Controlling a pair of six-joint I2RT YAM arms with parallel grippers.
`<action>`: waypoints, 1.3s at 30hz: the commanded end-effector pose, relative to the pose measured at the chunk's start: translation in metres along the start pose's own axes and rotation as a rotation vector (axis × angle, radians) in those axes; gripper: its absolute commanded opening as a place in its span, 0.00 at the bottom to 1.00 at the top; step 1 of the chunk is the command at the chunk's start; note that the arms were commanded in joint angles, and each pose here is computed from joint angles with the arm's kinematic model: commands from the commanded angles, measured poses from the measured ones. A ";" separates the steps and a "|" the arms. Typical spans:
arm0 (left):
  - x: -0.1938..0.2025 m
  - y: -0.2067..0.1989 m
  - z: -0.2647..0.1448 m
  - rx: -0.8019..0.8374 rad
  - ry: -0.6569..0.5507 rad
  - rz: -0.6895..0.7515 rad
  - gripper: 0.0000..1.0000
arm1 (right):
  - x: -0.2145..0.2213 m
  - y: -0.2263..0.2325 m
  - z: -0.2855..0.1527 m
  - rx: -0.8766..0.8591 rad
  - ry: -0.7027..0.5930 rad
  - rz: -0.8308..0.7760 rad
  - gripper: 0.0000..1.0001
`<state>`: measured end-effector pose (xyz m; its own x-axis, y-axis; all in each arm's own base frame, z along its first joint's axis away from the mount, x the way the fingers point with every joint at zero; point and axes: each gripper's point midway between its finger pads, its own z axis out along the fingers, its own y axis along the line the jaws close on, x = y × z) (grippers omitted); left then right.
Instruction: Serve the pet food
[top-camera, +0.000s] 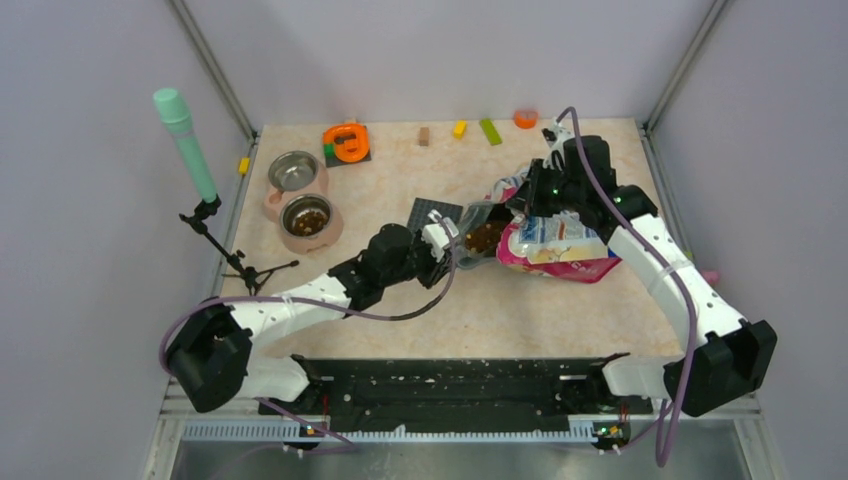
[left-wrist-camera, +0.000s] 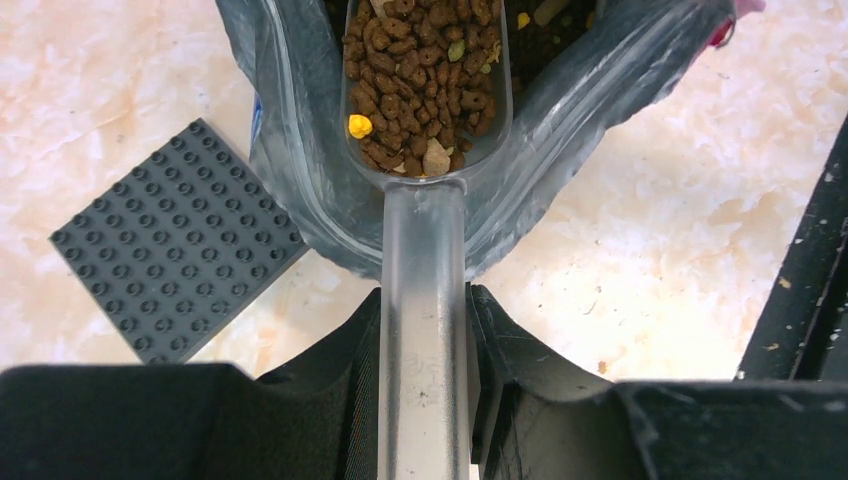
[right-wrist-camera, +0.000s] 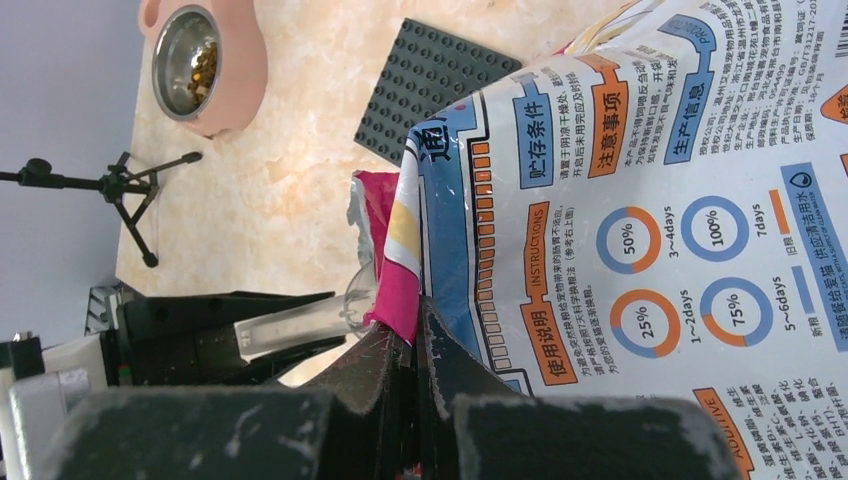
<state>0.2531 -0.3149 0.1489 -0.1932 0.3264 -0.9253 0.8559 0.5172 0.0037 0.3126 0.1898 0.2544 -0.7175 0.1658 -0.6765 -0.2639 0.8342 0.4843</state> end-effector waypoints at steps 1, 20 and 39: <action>-0.027 0.009 -0.012 -0.050 -0.110 0.085 0.00 | -0.063 0.043 -0.018 -0.134 -0.182 -0.034 0.00; -0.039 0.044 0.006 -0.251 -0.248 0.076 0.00 | -0.082 0.047 -0.030 -0.094 -0.209 -0.034 0.00; -0.052 0.047 0.013 -0.300 -0.316 0.021 0.00 | -0.070 0.044 -0.025 -0.108 -0.189 -0.023 0.00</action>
<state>0.2918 -0.3151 0.1521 -0.0739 0.2132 -0.9742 0.7267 0.6806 0.0938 0.3334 0.1898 0.2675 -0.7154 0.1752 -0.6763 -0.2270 0.8572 0.4622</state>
